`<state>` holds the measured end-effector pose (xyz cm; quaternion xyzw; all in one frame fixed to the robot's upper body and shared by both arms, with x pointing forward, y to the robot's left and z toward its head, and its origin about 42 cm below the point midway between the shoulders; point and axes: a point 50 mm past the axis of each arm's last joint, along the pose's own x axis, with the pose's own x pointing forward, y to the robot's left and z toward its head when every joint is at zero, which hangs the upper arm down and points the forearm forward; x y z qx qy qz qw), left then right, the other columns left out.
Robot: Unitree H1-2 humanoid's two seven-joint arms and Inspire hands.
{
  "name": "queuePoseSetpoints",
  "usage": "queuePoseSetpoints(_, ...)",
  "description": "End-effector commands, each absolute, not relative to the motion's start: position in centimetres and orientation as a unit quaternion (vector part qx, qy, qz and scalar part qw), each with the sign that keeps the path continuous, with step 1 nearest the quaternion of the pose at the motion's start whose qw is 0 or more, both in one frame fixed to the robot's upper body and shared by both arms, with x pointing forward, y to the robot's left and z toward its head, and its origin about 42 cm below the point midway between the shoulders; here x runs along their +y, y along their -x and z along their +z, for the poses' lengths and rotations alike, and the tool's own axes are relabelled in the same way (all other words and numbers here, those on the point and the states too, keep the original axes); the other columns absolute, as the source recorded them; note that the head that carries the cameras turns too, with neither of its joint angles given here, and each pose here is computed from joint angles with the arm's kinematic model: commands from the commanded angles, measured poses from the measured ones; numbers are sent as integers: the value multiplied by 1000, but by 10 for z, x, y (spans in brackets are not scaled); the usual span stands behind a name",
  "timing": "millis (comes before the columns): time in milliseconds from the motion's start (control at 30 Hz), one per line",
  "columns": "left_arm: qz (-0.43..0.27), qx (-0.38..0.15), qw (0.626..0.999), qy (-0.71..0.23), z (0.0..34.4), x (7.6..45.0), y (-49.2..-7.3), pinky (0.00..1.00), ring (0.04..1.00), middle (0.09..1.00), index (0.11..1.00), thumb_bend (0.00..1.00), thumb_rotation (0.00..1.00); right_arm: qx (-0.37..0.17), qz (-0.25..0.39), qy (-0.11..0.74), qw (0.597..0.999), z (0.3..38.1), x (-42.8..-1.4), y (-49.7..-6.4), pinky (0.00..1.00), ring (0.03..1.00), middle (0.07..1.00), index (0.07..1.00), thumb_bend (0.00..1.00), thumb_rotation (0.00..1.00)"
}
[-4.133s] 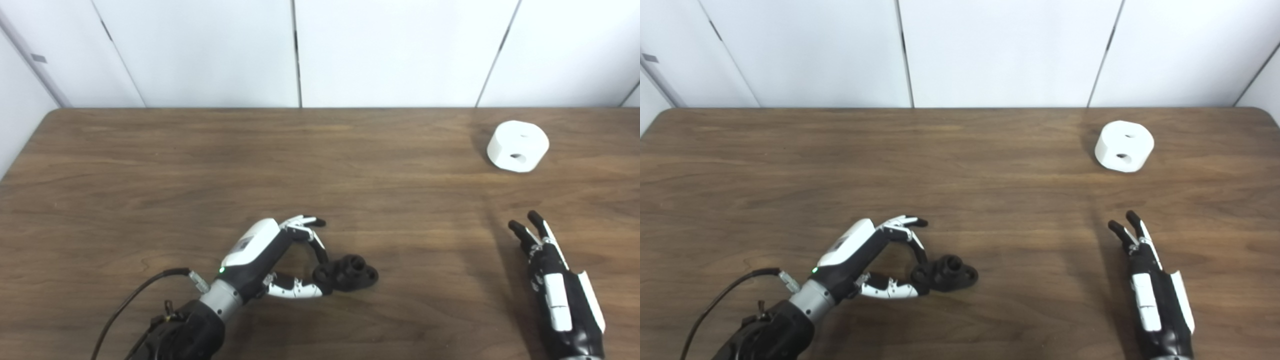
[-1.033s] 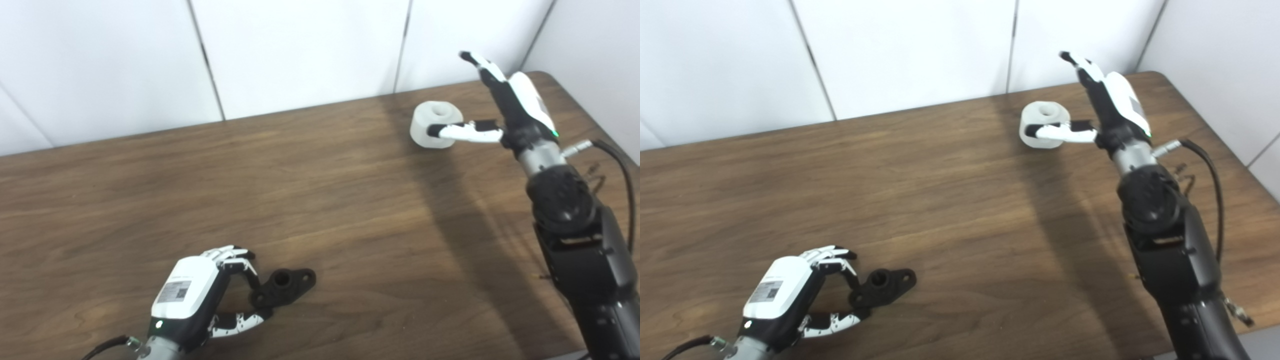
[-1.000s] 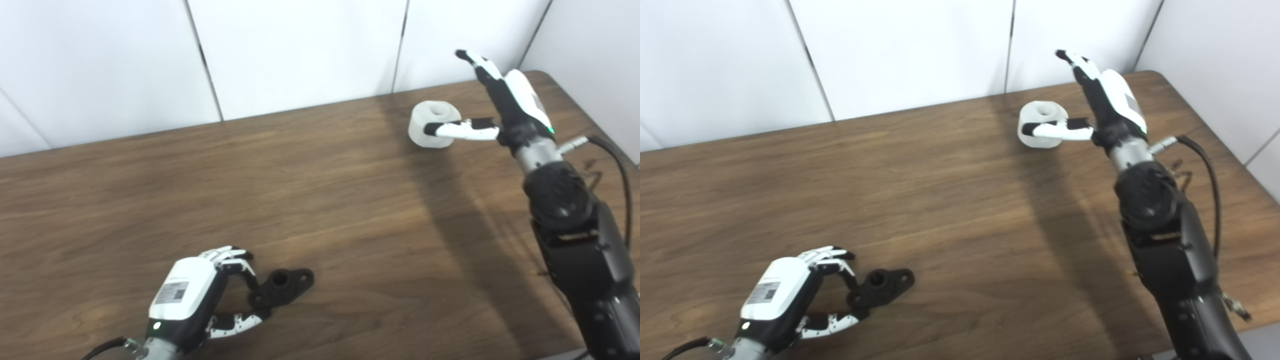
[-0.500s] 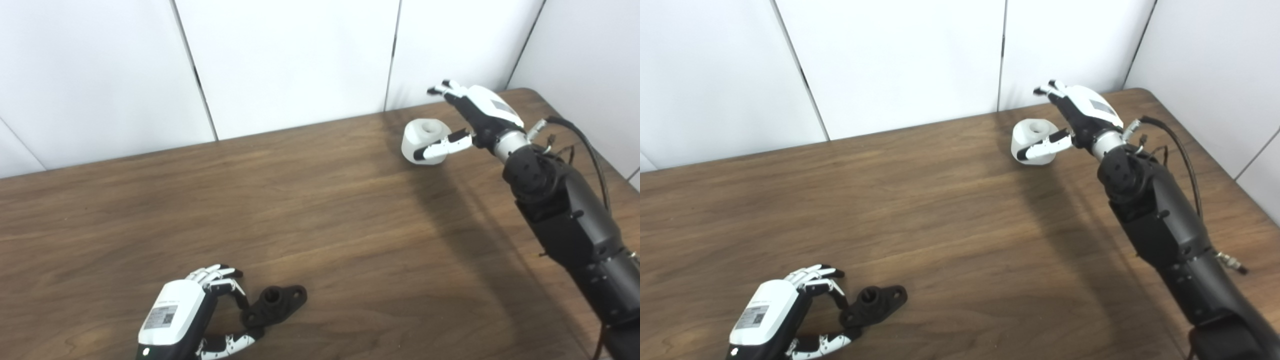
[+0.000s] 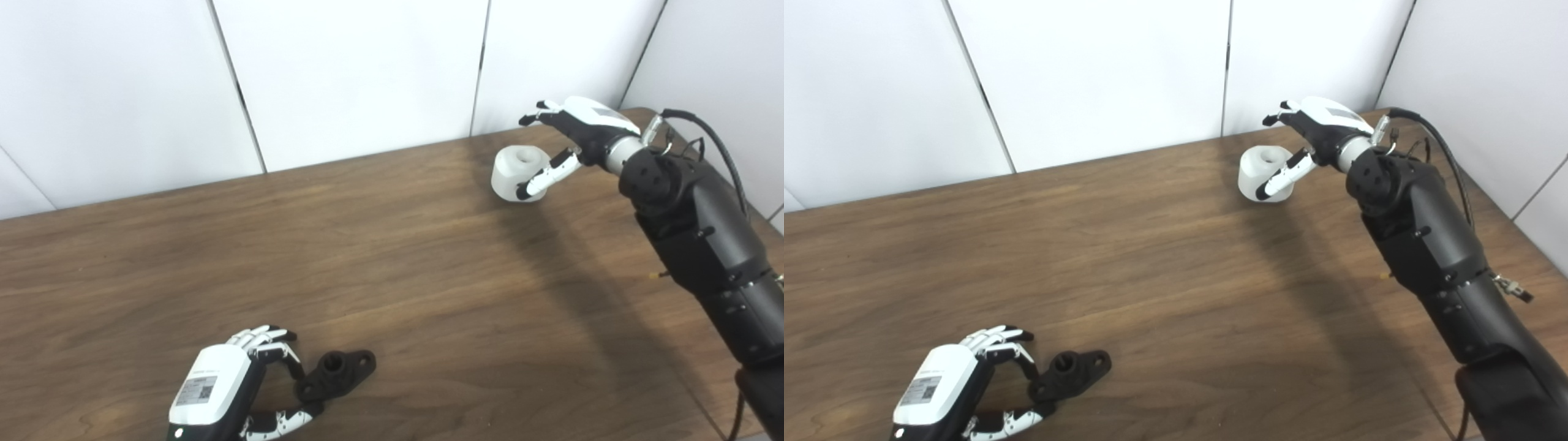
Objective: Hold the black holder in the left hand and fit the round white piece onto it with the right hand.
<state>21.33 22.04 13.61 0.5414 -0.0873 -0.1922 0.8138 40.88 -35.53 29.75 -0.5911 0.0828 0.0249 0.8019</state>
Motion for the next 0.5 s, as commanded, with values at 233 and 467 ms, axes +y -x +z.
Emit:
queuePoseSetpoints(233, -209, -10, 795, -569, 107, 237, -202, 841, 851, 793, 490, 516, 50, 65, -8, 601, 797, 329, -364, -427, 1000, 1000, 1000, 875, 1000, 298)
queuePoseSetpoints(467, -207, -10, 796, -568, 107, 237, -202, 846, 854, 794, 490, 516, 50, 78, -5, 613, 786, 325, -370, -438, 1000, 1000, 1000, 873, 1000, 305)
